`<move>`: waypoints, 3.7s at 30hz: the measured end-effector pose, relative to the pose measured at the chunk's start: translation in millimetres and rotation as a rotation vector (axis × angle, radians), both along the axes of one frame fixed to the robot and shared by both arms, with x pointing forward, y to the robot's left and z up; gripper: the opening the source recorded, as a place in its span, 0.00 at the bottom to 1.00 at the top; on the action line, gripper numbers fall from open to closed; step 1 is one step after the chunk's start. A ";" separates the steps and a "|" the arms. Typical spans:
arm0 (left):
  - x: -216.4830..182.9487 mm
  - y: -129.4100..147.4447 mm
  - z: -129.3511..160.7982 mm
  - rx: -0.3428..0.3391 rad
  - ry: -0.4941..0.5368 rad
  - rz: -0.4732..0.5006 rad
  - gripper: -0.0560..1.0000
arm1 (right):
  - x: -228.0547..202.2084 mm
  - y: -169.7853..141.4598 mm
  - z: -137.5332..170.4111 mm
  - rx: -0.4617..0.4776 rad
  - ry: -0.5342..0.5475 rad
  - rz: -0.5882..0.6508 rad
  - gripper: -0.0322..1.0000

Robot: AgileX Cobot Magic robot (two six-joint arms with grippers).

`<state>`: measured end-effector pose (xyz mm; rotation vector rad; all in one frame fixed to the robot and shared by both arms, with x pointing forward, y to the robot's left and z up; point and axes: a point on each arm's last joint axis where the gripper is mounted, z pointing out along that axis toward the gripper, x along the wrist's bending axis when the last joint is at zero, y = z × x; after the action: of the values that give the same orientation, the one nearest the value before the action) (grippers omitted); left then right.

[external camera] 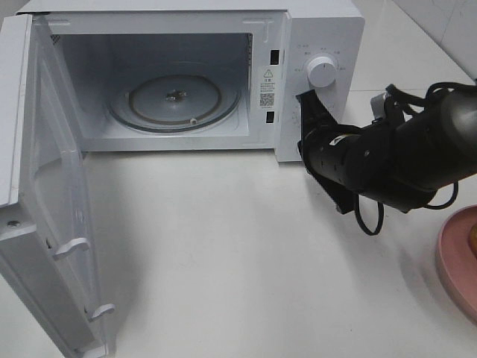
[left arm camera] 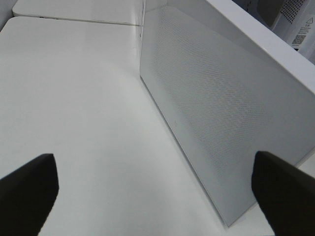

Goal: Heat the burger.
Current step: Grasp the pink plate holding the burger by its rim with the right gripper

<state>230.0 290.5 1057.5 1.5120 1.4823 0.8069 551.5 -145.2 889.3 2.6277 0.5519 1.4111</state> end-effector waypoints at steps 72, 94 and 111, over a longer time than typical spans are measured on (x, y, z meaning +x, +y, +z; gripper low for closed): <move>0.0 0.0 0.0 0.000 0.000 0.000 0.99 | -115.8 -117.3 55.1 -0.799 0.789 1.093 0.95; 0.0 0.0 0.0 0.000 0.000 0.000 0.99 | -99.5 -119.8 11.9 -0.752 0.796 1.059 0.90; 0.0 0.0 0.0 0.000 0.000 0.000 0.99 | -91.6 -118.9 -10.9 -0.747 0.814 1.047 0.77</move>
<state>230.0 290.5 1057.5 1.5120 1.4823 0.8069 459.9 -264.1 878.5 2.1177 2.1974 -0.0568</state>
